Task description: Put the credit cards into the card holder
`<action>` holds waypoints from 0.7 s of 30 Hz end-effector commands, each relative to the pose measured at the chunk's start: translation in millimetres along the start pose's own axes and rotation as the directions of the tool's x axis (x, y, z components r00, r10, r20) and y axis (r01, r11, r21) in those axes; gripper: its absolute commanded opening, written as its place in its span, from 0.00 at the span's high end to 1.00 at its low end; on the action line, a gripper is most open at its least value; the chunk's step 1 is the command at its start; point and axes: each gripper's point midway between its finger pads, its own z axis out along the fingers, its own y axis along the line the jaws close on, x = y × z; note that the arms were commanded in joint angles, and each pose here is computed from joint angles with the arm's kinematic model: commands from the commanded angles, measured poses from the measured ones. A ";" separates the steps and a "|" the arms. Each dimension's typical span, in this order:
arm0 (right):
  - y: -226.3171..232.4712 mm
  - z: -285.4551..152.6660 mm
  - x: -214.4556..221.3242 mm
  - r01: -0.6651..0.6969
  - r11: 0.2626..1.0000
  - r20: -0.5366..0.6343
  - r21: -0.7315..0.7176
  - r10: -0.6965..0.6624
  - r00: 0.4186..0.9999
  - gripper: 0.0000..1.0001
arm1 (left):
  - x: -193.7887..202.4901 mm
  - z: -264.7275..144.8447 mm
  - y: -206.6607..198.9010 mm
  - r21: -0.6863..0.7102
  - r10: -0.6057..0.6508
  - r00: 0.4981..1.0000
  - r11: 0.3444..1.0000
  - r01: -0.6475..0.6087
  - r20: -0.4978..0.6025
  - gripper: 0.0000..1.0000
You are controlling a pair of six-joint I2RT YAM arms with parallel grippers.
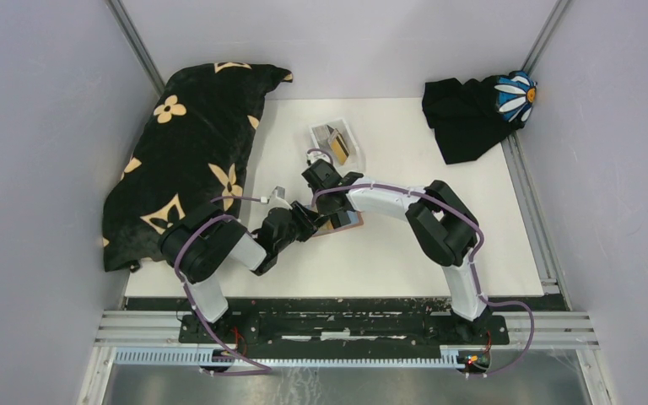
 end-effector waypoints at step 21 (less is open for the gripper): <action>-61.6 3.0 13.6 -0.011 0.990 -0.045 0.138 0.018 0.999 0.99 | 3.5 -0.8 40.3 -0.129 0.026 1.000 0.991 -0.025 0.001 0.62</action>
